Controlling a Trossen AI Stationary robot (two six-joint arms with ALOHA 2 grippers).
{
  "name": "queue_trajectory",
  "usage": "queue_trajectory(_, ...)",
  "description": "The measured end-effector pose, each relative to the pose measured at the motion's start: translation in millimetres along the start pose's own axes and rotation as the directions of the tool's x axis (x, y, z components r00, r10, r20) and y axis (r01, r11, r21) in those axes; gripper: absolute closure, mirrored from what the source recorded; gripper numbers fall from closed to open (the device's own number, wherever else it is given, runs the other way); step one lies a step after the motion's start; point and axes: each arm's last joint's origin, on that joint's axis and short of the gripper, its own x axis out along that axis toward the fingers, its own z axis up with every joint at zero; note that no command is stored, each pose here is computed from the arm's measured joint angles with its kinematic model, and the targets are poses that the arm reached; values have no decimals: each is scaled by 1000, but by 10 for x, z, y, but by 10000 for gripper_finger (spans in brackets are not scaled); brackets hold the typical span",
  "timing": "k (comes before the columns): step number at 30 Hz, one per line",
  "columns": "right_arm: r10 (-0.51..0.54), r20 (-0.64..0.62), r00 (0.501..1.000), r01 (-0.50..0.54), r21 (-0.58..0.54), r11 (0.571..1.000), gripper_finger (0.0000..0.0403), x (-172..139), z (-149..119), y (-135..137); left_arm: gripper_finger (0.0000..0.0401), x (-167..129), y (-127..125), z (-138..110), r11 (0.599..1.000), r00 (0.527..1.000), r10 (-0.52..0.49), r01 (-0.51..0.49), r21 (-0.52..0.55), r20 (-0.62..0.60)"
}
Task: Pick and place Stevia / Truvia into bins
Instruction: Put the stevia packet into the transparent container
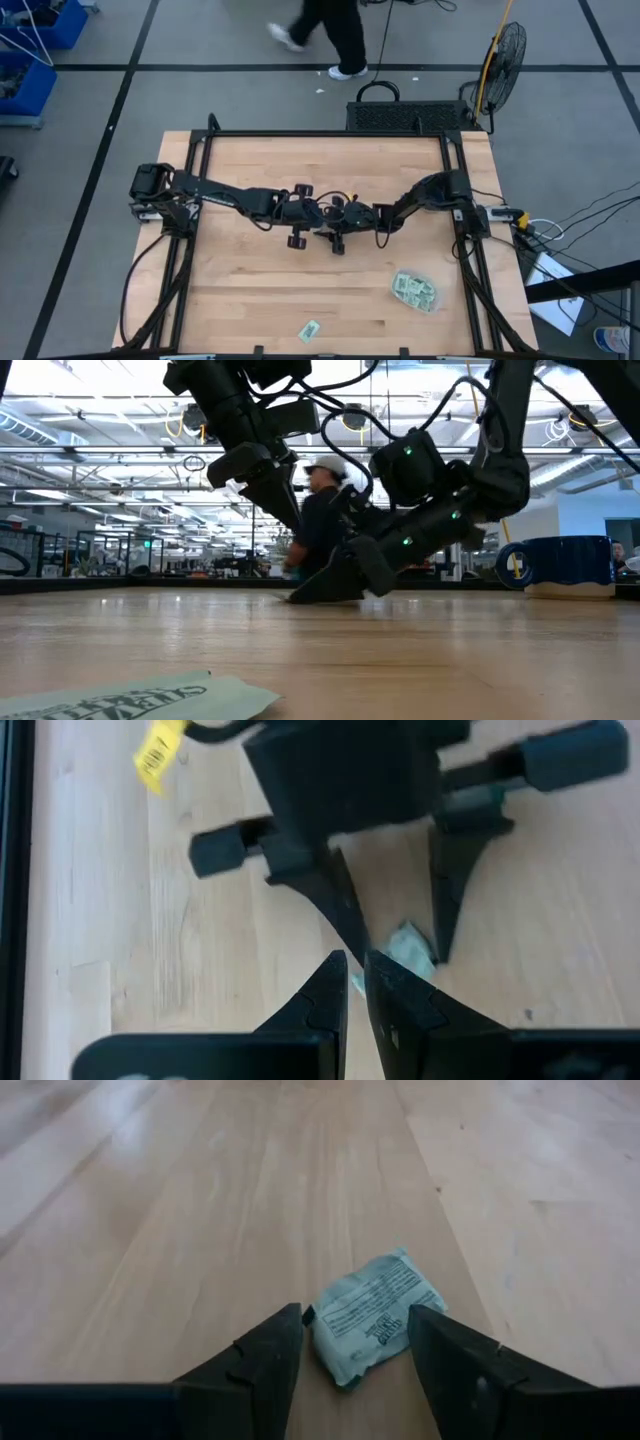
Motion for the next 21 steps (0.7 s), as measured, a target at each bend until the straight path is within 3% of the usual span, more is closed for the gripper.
queue_trajectory(8,-19,-39,999,19,4,1000,234,95,-176,-23,354,6,23,-10,1000,1000,2,-2,-4,-6)
queue_trajectory(12,-23,-43,999,23,-2,1000,278,83,-158,-22,354,5,19,-14,1000,1000,0,0,-6,-10)
queue_trajectory(18,-19,-1,1000,19,-29,999,377,73,-103,-20,354,5,20,-16,1000,1000,0,0,-5,-12)
queue_trajectory(21,-21,11,1000,21,-41,999,392,67,-80,-20,354,6,21,-18,1000,1000,1,-1,-6,-13)
